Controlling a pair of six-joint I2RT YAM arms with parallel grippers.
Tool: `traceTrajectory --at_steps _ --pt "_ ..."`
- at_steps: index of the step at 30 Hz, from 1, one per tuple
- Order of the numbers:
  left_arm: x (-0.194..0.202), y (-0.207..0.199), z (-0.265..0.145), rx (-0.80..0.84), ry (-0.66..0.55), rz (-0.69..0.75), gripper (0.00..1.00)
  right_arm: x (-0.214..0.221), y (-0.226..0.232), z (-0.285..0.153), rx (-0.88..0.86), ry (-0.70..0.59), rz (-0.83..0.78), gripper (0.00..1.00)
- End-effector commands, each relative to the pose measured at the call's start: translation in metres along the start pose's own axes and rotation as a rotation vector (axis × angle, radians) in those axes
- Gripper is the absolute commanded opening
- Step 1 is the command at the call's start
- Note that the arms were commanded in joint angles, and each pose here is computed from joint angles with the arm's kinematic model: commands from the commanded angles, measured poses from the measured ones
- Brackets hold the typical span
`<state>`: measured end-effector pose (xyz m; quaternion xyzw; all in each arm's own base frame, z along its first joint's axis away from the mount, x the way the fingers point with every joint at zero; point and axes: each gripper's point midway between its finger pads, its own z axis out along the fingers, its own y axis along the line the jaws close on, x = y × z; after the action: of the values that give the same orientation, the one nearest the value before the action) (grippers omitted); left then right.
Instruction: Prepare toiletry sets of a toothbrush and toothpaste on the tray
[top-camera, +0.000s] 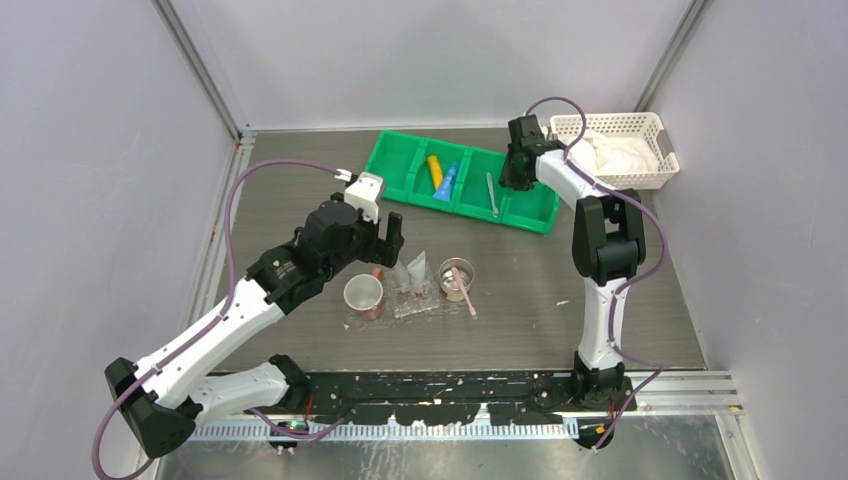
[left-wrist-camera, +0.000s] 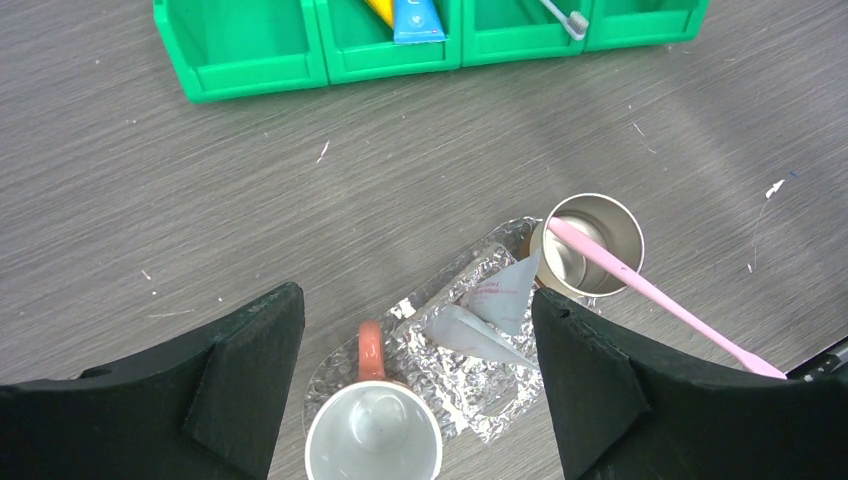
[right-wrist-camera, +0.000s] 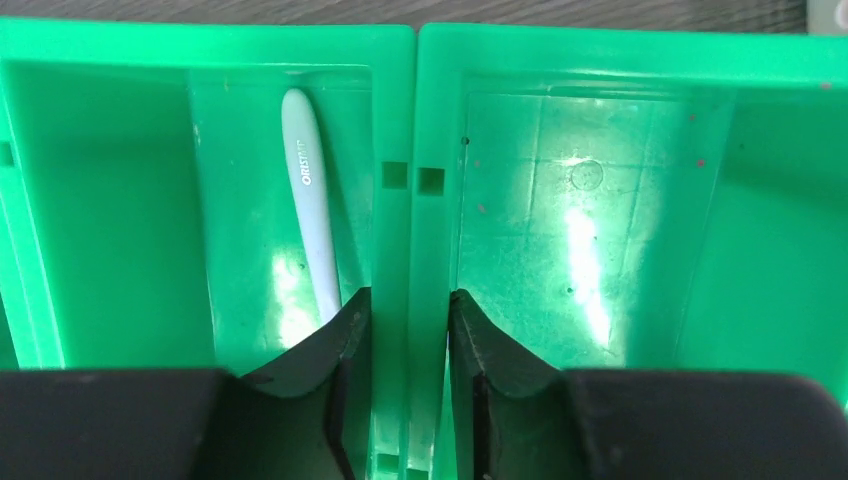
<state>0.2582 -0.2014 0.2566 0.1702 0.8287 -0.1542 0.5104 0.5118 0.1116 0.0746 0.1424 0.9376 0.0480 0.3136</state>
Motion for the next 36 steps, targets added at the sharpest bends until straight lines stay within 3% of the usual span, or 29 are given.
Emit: traceTrajectory --at_steps 1,5,20,24,27,28,33,36 --pt "-0.004 0.0 0.001 0.0 -0.018 -0.009 0.84 -0.006 0.014 -0.023 -0.084 -0.012 0.008 0.06" --pt "-0.002 0.0 0.002 0.0 -0.015 -0.008 0.84 0.005 0.007 -0.032 -0.075 0.021 -0.035 0.01" --pt "0.006 -0.001 0.006 0.006 0.002 -0.003 0.84 -0.003 -0.013 -0.068 -0.016 0.005 -0.189 0.02" --pt "0.007 -0.001 0.006 0.009 0.005 -0.002 0.84 0.003 -0.02 -0.07 0.02 0.037 -0.206 0.13" --pt "0.007 -0.001 0.006 0.007 0.002 0.001 0.84 -0.003 -0.025 -0.08 0.049 0.02 -0.197 0.42" --pt "0.007 0.0 0.006 0.004 0.002 0.002 0.84 -0.007 -0.025 -0.084 0.05 0.004 -0.193 0.46" --pt "0.008 0.002 0.007 -0.005 0.003 0.008 0.84 -0.036 -0.009 -0.118 0.014 -0.119 -0.181 0.57" --pt "0.008 0.003 0.008 -0.009 0.002 0.01 0.84 -0.046 0.031 -0.147 -0.13 -0.186 -0.214 0.62"
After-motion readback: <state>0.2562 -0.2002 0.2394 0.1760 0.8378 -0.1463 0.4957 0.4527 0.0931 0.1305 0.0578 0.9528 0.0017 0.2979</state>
